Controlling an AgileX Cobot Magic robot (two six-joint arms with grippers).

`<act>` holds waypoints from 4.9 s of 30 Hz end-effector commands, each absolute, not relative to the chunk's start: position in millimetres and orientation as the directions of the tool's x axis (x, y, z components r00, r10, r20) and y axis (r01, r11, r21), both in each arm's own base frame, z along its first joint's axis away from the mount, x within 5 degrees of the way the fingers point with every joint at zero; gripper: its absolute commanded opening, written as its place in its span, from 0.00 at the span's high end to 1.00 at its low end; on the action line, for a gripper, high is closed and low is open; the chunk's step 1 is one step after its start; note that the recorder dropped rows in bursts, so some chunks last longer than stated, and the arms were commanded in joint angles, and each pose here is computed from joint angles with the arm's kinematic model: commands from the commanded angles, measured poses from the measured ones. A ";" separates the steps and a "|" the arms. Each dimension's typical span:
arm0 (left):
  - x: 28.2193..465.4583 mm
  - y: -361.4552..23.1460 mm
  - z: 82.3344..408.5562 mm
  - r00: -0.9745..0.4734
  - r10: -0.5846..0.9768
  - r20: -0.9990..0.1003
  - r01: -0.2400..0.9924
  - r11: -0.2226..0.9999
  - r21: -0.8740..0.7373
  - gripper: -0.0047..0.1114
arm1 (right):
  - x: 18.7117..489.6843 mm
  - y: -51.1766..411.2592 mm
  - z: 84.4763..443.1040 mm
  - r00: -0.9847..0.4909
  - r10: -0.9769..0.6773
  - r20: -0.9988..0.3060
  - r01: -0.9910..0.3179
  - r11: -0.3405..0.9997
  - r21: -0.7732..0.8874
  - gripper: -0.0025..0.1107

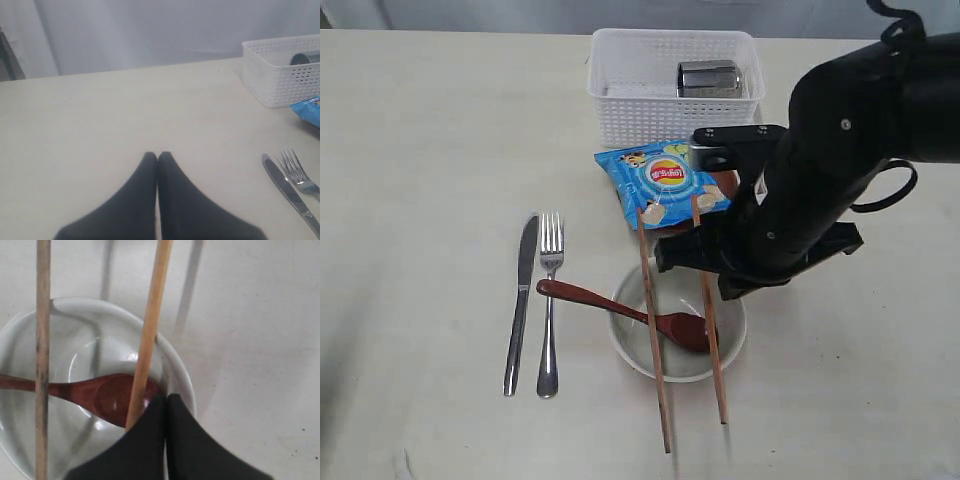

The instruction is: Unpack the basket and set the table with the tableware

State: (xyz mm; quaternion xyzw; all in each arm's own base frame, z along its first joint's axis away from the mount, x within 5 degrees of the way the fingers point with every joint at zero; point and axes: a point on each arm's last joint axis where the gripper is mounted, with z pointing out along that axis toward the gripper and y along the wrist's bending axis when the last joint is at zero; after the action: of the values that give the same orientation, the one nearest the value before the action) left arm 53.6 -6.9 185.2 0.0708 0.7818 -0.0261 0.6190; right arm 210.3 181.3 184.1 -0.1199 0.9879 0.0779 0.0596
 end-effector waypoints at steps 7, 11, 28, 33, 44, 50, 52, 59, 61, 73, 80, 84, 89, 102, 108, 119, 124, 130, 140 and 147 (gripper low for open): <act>53.6 -6.7 184.2 -0.221 0.086 -0.971 0.142 0.988 0.055 0.96 | 206.2 195.9 166.2 -0.952 -0.281 -0.122 -0.297 0.946 0.132 0.98; 53.6 -6.7 184.2 -0.221 0.086 -0.971 0.142 0.988 0.055 0.96 | 206.4 196.0 164.5 -0.952 -0.285 -0.116 -0.299 0.946 0.129 0.98; 53.6 -6.7 184.2 -0.221 0.086 -0.971 0.142 0.988 0.055 0.96 | 218.1 202.6 165.8 -0.932 -0.333 -0.145 -0.349 0.932 0.095 0.98; 53.6 -6.7 184.2 -0.221 0.086 -0.971 0.142 0.988 0.055 0.96 | 219.5 203.8 157.6 -0.934 -0.335 -0.128 -0.347 0.934 0.088 0.98; 53.6 -6.7 184.2 -0.221 0.086 -0.971 0.142 0.988 0.055 0.96 | 229.6 212.6 165.6 -0.911 -0.347 -0.224 -0.378 0.918 0.117 0.98; 53.6 -6.7 184.2 -0.221 0.086 -0.971 0.142 0.988 0.055 0.96 | 227.7 215.1 166.2 -0.906 -0.365 -0.216 -0.399 0.905 0.144 0.98; 53.6 -6.7 184.2 -0.221 0.086 -0.971 0.142 0.988 0.055 0.96 | 227.2 215.2 166.1 -0.900 -0.380 -0.214 -0.413 0.899 0.144 0.98; 53.6 -6.7 184.2 -0.221 0.086 -0.971 0.142 0.988 0.055 0.96 | 223.8 218.7 166.5 -0.892 -0.405 -0.200 -0.440 0.878 0.188 0.98; 53.6 -6.7 184.2 -0.221 0.086 -0.971 0.142 0.988 0.055 0.96 | 223.2 219.3 166.6 -0.886 -0.417 -0.200 -0.453 0.870 0.194 0.98; 53.6 -6.7 184.2 -0.221 0.086 -0.971 0.142 0.988 0.055 0.96 | 221.7 218.3 166.8 -0.853 -0.483 -0.197 -0.516 0.838 0.178 0.98; 53.6 -6.7 184.2 -0.221 0.086 -0.971 0.142 0.988 0.055 0.96 | 221.2 219.1 187.8 -0.844 -0.504 -0.183 -0.532 0.827 0.181 0.98; 53.6 -6.7 184.2 -0.221 0.086 -0.971 0.142 0.988 0.055 0.96 | 228.1 223.4 234.1 -0.811 -0.527 -0.253 -0.573 0.803 0.165 0.98; 53.6 -6.7 184.2 -0.221 0.086 -0.971 0.142 0.988 0.055 0.96 | 239.3 222.3 292.6 -0.788 -0.455 -0.415 -0.542 0.832 0.116 0.98; 53.6 -6.7 184.2 -0.221 0.086 -0.971 0.142 0.988 0.055 0.96 | 247.3 190.6 354.0 -0.737 -0.253 -0.627 -0.304 0.952 -0.026 0.98; 53.6 -6.7 184.2 -0.221 0.086 -0.971 0.142 0.988 0.055 0.96 | 246.1 188.5 351.2 -0.760 -0.256 -0.598 -0.289 0.956 -0.042 0.98; 53.6 -6.7 184.2 -0.221 0.086 -0.971 0.142 0.988 0.055 0.96 | 289.8 195.8 346.8 -0.721 -0.222 -0.657 -0.277 0.961 -0.020 0.69; 53.6 -6.7 184.2 -0.221 0.086 -0.971 0.142 0.988 0.055 0.96 | 340.2 189.4 335.1 -0.805 -0.186 -0.563 -0.163 0.982 -0.092 0.33; 53.6 -6.7 184.2 -0.221 0.086 -0.971 0.142 0.988 0.055 0.96 | 392.7 200.0 306.1 -0.819 -0.267 -0.508 -0.150 0.954 -0.260 0.39; 53.6 -6.7 184.2 -0.221 0.086 -0.971 0.142 0.988 0.055 0.96 | 450.1 232.5 245.9 -0.815 -0.280 -0.507 -0.142 0.946 -0.293 0.39; 53.6 -6.7 184.2 -0.221 0.086 -0.971 0.142 0.988 0.055 0.96 | 468.2 245.3 208.6 -0.814 -0.309 -0.492 -0.159 0.933 -0.322 0.39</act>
State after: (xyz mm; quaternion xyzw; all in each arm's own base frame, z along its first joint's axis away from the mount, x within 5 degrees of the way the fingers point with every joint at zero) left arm 53.6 -6.9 185.2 0.0708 0.7818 -0.0261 0.6190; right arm 463.0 243.8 215.9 -0.1156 0.9472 -0.1191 0.2745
